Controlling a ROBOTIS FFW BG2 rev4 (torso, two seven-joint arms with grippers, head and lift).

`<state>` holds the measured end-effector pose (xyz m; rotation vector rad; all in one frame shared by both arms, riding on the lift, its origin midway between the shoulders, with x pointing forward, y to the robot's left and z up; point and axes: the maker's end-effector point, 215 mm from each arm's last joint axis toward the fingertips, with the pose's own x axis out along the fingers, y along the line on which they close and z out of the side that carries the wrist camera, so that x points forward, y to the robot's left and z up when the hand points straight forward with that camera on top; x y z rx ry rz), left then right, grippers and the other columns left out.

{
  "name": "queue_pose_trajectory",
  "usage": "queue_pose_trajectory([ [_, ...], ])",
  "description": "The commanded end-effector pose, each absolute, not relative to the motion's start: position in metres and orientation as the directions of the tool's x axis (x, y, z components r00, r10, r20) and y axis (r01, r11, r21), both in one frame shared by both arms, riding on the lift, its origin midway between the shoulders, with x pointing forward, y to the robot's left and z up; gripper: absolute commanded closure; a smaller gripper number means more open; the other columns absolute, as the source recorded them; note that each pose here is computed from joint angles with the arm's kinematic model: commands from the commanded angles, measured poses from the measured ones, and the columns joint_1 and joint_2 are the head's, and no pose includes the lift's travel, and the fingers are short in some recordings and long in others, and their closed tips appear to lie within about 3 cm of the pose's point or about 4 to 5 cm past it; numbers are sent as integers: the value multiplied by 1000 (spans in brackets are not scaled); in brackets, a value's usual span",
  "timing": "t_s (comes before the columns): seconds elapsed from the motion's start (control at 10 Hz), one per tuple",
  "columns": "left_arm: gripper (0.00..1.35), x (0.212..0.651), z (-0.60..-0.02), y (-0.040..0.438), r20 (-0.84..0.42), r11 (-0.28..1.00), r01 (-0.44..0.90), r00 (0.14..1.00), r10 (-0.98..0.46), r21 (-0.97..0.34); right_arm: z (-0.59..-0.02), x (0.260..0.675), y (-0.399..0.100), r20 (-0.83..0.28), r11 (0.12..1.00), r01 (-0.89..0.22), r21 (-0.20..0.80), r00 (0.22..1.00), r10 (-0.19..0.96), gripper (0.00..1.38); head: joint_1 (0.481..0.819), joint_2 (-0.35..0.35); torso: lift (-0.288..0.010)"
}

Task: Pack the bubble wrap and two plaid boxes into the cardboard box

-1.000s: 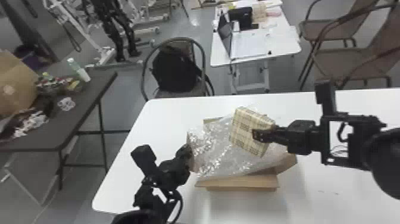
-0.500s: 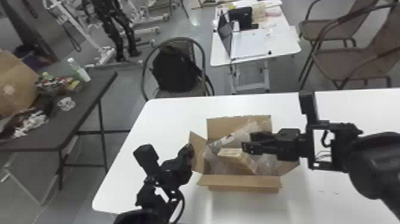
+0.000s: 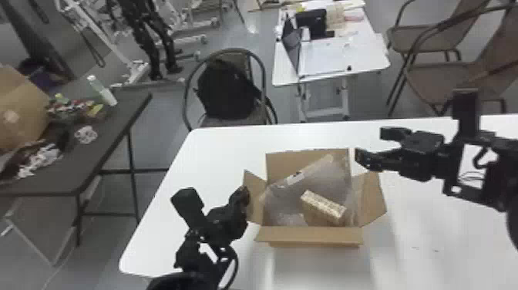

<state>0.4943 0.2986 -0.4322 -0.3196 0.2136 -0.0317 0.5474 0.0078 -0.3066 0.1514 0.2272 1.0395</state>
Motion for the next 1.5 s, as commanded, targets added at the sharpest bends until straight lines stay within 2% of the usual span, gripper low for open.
queue_pose_trajectory([
  [0.0,1220,495,-431,299,-200,949,-2,978,-64,-317,-293,554,-41,-103,638,-761,114,630,770,163,695,324,-37],
  [0.1,1220,494,-431,301,-198,948,-6,978,-61,-318,-297,554,-74,-93,739,-669,77,733,673,163,695,286,-37],
  [0.3,1220,492,-431,304,-197,947,-11,979,-55,-320,-302,536,-131,-42,893,-450,18,892,450,163,695,224,-37],
  [0.5,1220,490,-432,306,-196,947,-15,979,-51,-322,-328,504,-182,-13,971,-233,55,972,234,163,695,165,-37],
  [0.7,1220,488,-432,308,-194,946,-19,980,-46,-322,-355,480,-229,-20,997,-55,47,998,56,165,695,124,-37],
  [0.8,1220,488,-432,308,-194,946,-19,980,-46,-322,-377,475,-245,-50,999,0,51,999,2,165,695,100,-37],
  [1.0,1220,487,-432,308,-193,947,-19,980,-45,-322,-421,478,-265,-124,997,36,70,992,-27,165,695,73,-37],
  [1.4,1220,487,-432,309,-191,945,-22,981,-43,-326,-466,499,-277,-193,997,7,74,981,8,167,695,43,-37],
])
